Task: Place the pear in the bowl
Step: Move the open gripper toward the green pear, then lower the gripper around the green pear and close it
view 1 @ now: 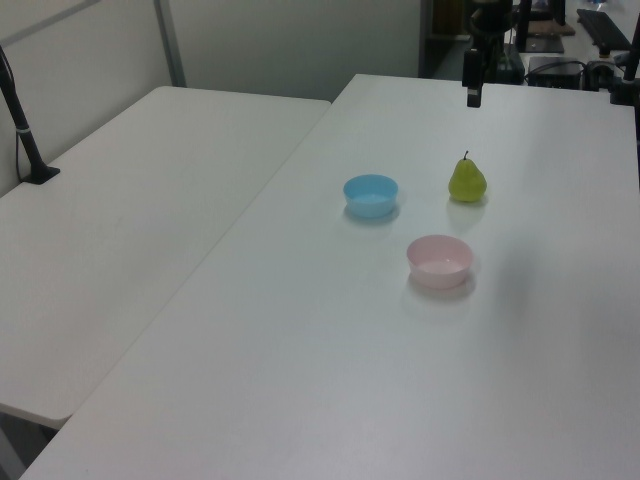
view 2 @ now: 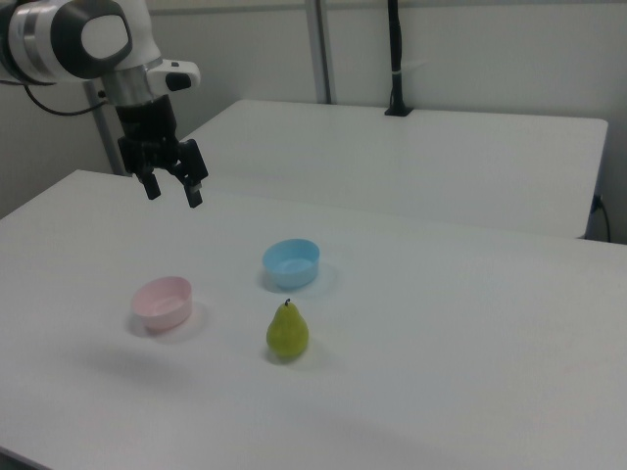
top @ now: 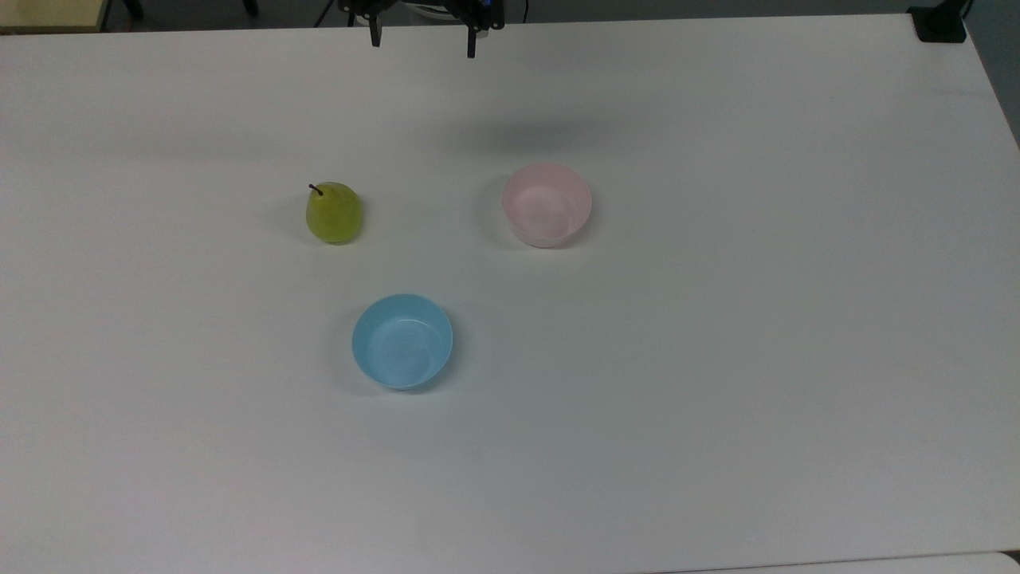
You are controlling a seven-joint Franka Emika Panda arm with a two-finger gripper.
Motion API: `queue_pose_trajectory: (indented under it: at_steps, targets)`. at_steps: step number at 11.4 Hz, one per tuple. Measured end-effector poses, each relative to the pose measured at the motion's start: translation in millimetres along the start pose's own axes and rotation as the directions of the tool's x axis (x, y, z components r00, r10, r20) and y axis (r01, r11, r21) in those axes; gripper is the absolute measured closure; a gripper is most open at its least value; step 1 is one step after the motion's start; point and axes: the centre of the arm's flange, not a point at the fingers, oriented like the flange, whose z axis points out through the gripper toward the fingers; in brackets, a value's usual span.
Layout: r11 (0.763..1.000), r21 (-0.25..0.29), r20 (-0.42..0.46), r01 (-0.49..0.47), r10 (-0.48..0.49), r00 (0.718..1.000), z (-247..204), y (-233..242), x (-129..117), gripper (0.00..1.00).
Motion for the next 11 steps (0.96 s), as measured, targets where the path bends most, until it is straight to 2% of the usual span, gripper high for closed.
queue_pose_trajectory:
  at_steps: [3,7,11]
  targets:
    - [1.0,0.0,0.002,0.027,-0.027,1.0,1,14,1,0.0]
    - [0.989,0.013,0.012,0.147,-0.147,0.989,11,87,6,0.0]
    - [0.988,0.014,0.007,0.154,-0.154,0.988,60,118,18,0.0]
